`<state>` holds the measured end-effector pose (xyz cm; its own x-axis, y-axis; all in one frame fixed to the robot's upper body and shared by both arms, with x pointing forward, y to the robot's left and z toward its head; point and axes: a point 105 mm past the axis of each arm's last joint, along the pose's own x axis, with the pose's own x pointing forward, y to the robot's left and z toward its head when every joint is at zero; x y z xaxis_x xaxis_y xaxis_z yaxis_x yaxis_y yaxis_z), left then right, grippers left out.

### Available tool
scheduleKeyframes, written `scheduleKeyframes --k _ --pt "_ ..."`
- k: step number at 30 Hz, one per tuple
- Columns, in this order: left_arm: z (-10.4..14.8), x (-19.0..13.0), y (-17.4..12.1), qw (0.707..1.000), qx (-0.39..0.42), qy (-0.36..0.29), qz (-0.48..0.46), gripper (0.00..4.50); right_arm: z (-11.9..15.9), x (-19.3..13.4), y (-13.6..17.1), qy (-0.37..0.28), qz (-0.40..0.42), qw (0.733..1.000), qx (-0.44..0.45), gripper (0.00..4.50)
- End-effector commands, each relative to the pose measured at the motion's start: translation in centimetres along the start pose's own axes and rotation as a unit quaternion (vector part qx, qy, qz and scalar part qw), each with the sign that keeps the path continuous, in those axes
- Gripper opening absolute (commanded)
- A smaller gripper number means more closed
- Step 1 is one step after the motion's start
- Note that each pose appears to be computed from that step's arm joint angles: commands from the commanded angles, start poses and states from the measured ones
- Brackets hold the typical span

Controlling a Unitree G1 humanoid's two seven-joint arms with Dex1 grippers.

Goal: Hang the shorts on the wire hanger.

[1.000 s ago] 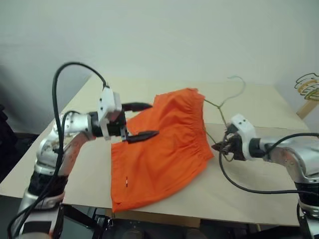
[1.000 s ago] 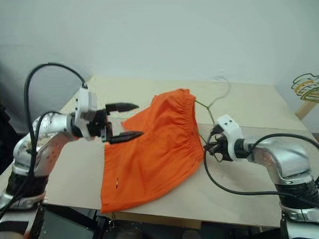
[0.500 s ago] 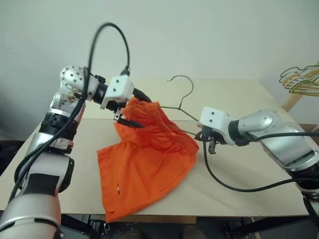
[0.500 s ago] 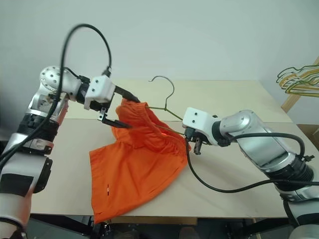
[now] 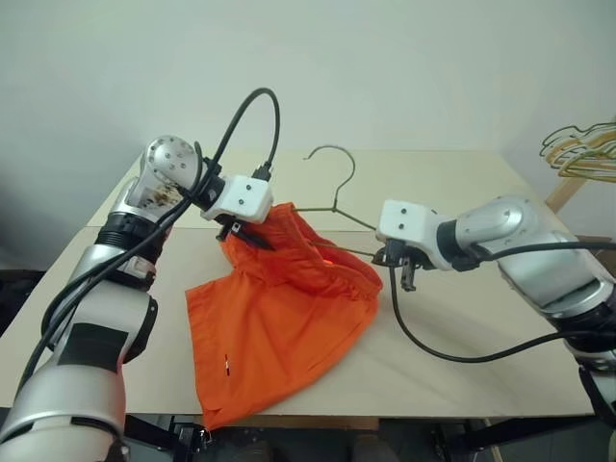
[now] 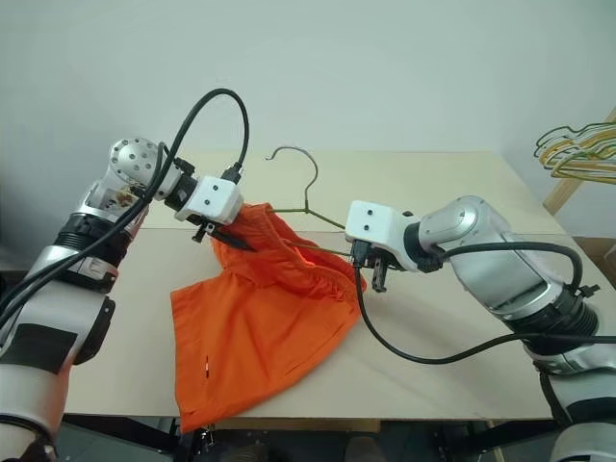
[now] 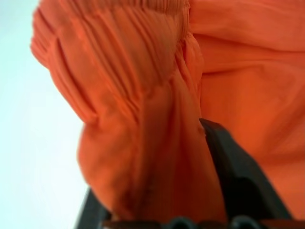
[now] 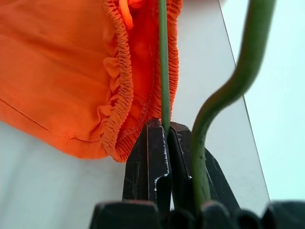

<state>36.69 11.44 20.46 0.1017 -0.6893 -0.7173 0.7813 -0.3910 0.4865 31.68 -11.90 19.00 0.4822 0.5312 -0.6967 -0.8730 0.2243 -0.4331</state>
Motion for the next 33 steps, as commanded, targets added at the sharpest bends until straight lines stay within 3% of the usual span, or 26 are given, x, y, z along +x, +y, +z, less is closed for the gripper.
scheduleKeyframes --k 1,3,6,13,20,26,30,33 --pt "0.6 -0.5 0.6 1.0 0.008 -0.009 0.014 0.41 1.1 -1.0 -1.2 -0.007 -0.029 0.999 -0.036 0.0" --pt "0.5 -0.4 0.5 1.0 -0.001 -0.012 0.013 0.06 1.1 -1.0 -1.4 -0.006 -0.032 0.999 -0.039 0.0" --pt "0.3 -0.4 0.4 1.0 -0.015 -0.01 0.013 0.06 1.2 -1.2 -1.3 -0.01 -0.028 0.999 -0.042 0.0" --pt "0.1 -0.6 1.0 0.996 -0.068 -0.03 0.044 0.0 0.7 -2.4 -0.7 -0.016 -0.021 0.999 -0.028 2.16" --pt "-0.5 -1.0 0.5 0.991 -0.116 -0.041 0.053 0.0 -2.6 -7.7 -0.5 -0.027 -0.076 0.994 0.078 4.41" --pt "-0.5 -1.2 0.6 0.986 -0.141 -0.055 0.07 0.0 -6.3 -11.7 0.1 -0.06 -0.152 0.969 0.185 4.41" --pt "-0.4 -1.2 0.6 0.985 -0.147 -0.058 0.072 0.0 -8.0 -8.6 3.2 -0.108 -0.134 0.958 0.231 4.41" --pt "-0.2 -1.3 0.9 0.984 -0.151 -0.062 0.077 0.0 -7.2 -3.3 6.0 -0.161 -0.094 0.945 0.267 4.41"
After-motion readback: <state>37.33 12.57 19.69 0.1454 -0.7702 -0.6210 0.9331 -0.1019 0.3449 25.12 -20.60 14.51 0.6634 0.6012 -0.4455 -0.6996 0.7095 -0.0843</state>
